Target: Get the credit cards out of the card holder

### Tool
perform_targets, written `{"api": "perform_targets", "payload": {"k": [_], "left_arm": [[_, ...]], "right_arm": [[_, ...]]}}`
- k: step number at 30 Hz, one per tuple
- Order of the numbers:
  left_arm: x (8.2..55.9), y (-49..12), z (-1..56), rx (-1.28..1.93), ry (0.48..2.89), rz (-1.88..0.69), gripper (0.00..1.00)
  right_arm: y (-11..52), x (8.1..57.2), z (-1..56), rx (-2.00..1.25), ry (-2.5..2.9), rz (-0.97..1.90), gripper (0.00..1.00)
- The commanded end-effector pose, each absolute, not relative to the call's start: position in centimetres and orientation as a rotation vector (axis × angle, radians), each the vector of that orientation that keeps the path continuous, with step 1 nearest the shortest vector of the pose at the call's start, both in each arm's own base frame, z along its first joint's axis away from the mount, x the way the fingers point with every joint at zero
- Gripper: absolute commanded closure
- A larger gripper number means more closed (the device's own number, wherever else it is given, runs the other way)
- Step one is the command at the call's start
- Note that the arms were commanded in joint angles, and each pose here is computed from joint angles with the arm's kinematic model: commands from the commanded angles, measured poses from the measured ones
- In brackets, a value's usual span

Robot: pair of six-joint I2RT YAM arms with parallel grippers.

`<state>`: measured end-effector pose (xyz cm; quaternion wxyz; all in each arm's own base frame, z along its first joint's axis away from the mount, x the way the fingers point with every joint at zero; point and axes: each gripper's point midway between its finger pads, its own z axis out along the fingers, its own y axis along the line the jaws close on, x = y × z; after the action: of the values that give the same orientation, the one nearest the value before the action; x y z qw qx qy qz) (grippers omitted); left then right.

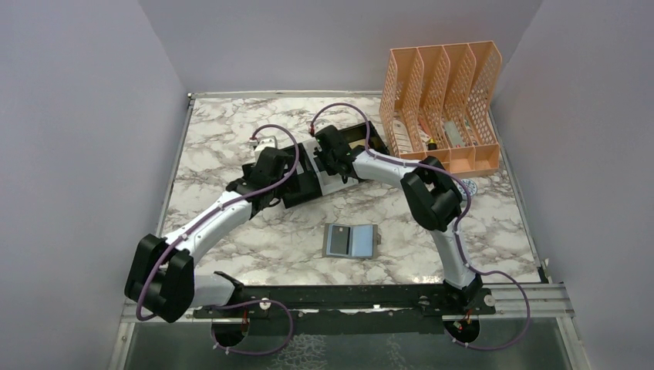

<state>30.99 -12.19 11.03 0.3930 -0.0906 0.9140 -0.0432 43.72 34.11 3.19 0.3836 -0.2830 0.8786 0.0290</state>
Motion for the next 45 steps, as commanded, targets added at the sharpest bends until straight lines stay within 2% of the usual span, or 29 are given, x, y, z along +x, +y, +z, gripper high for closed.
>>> {"api": "perform_targets", "payload": {"k": [1, 9, 21, 26, 30, 39, 45], "left_arm": [[33.3, -14.0, 11.9, -0.232, 2.260, -0.235, 0.09], [33.9, -13.1, 9.7, -0.236, 2.293, -0.156, 0.24], [34.2, -12.6, 8.6, -0.197, 2.321, -0.093, 0.52], [34.0, -11.7, 8.4, -0.193, 2.340, -0.023, 0.54], [33.8, -10.9, 8.3, -0.166, 2.346, 0.039, 0.60], [33.7, -11.5, 7.4, -0.037, 2.391, 0.028, 0.84], [33.7, -12.1, 7.2, 0.048, 2.397, 0.002, 0.90]], "right_arm": [[33.7, 42.8, 3.0, -0.704, 2.282, 0.067, 0.83], [34.9, 42.3, 7.9, -0.724, 2.207, 0.182, 0.82], [33.5, 41.5, 3.6, -0.729, 2.304, 0.105, 0.82], [33.2, 42.0, 2.3, -0.711, 2.318, 0.058, 0.82], [33.1, 42.7, 2.2, -0.676, 2.300, 0.037, 0.82], [34.0, 43.7, 1.9, -0.672, 2.266, 0.052, 0.82], [34.9, 44.4, 1.5, -0.672, 2.249, 0.075, 0.82]]}}
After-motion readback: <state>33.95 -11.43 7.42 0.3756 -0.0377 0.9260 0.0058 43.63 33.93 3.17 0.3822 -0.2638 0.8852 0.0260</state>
